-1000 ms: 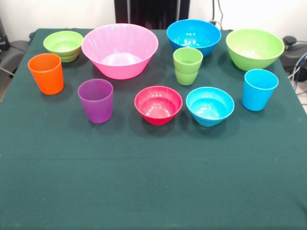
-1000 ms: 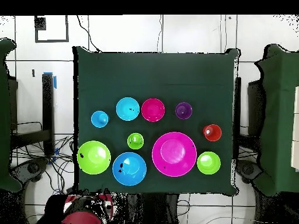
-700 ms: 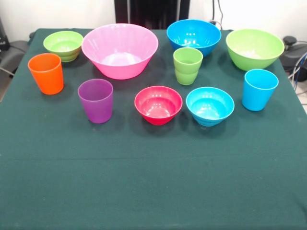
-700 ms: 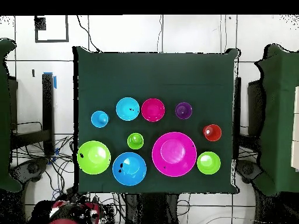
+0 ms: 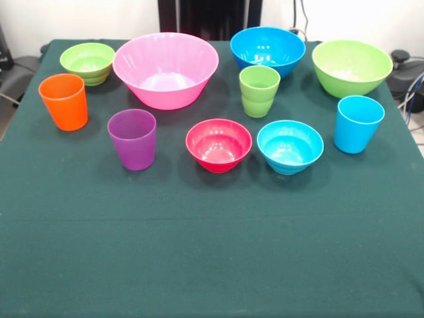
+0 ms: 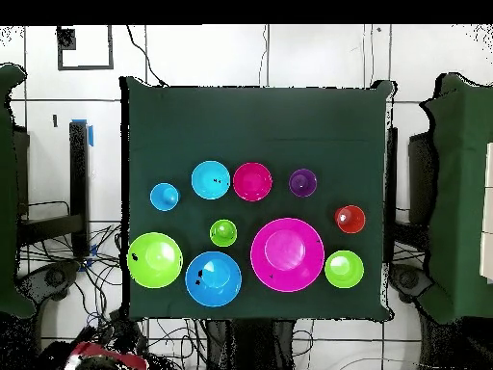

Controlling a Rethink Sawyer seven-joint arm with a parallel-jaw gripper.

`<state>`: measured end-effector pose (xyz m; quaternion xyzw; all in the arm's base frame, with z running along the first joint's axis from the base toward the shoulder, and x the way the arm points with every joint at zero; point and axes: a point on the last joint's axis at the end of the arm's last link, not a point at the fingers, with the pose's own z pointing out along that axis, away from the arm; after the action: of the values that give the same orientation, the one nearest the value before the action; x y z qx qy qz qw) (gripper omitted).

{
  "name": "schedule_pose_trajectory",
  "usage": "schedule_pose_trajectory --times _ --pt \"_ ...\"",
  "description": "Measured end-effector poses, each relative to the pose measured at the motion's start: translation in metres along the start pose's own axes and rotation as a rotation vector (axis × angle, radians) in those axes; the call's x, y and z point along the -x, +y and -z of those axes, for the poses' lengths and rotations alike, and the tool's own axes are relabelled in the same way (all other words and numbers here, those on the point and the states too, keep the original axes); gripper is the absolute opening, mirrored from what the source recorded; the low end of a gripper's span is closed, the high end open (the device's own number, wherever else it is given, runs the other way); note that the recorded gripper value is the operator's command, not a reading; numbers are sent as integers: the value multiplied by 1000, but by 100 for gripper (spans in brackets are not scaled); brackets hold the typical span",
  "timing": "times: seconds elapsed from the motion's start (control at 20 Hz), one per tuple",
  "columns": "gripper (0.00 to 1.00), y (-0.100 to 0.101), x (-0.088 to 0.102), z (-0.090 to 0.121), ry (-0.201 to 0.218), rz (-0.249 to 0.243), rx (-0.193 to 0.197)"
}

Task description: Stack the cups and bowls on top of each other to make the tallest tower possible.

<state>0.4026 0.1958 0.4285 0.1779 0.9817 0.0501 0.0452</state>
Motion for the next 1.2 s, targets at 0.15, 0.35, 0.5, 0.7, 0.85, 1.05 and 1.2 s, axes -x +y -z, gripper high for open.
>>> schedule_pose_trajectory --times 0.15,0.35,0.5,0.7,0.85,1.05,1.2 --pt "100 -25 32 -3 -21 -55 1" --pt "100 -85 91 -18 -19 -91 7" --pt "100 -117 111 -29 -1 -60 13" --pt "100 -162 130 -50 30 30 45" --pt "100 -180 135 -63 39 76 71" --pt "100 -197 136 -79 54 122 101" --pt "100 -212 134 -102 68 120 139"
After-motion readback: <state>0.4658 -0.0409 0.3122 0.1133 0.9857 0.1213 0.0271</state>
